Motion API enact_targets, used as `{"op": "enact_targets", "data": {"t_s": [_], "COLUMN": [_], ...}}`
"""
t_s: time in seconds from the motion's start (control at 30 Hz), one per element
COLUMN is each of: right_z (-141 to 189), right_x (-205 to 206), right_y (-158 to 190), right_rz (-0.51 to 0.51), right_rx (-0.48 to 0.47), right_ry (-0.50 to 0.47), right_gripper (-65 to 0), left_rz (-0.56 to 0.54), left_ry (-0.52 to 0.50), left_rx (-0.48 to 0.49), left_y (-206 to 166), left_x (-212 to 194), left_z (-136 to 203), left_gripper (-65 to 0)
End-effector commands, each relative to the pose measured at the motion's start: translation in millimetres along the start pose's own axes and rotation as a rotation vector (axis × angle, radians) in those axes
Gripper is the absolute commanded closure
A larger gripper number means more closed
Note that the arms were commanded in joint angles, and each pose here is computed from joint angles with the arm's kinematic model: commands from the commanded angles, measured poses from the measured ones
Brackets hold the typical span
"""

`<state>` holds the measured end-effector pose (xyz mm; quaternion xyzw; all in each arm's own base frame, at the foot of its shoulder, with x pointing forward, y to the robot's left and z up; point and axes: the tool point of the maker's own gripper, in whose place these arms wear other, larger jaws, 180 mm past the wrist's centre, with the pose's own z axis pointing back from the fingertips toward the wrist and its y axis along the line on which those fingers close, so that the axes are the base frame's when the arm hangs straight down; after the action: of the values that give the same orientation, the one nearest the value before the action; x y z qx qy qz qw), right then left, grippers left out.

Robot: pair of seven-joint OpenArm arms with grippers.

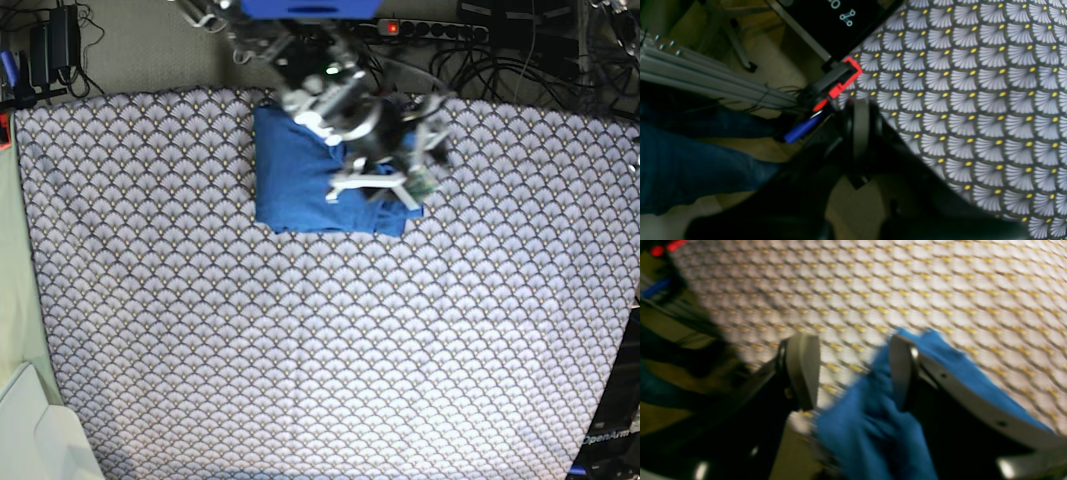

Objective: Fold the T-shirt properly
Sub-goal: 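Press the folded stack with the right gripper, then release and raise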

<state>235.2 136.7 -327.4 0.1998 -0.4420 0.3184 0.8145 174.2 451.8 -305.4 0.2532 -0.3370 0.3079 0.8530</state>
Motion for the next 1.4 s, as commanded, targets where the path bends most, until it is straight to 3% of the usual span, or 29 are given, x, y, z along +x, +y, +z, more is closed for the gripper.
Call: {"op": "enact_targets", "data": {"t_s": [0.0,0.23,0.43,0.57,0.77,0.97,1.2,1.37], "right_z": [3,22,31,33,28,21,18,25], "right_x": [14,-39,-55,-65,-70,-66,-72,-66], "right_y": [-11,-86,-108,-95,-65,-13,56,72], "right_rz": [-0.006,-0.096,-0.128,-0.155,-0.195,-0.129,0.012,0.090], "right_rx": [-0.028,-0.216,-0.274,-0.255,-0.201,-0.067,0.125,0.176], "right_ry": [-0.050,0.051,0.084,0.103,0.118,0.127,0.223,0.232], "right_gripper": [-30.1,-27.2,-9.6,-0.8,0.0,0.0,0.0,0.0], "left_rz": [-0.003,-0.037,-0.052,-0.044,-0.041,-0.040,-0.049,-0.051], "left_ry": [-0.057,-0.044,-0.037,-0.027,-0.025,-0.025,-0.026,-0.025], "left_rx": [0.013,-0.022,-0.038,-0.035,-0.041,-0.040,-0.029,-0.027], "left_y": [4,-12,-20,-21,-22,-21,-17,-17], "left_x": [19,14,10,5,4,4,4,4], "left_z": [3,2,2,2,2,2,2,2], "left_gripper": [-0.1,-0.1,-0.1,-0.1,-0.1,-0.1,-0.1,-0.1]}}
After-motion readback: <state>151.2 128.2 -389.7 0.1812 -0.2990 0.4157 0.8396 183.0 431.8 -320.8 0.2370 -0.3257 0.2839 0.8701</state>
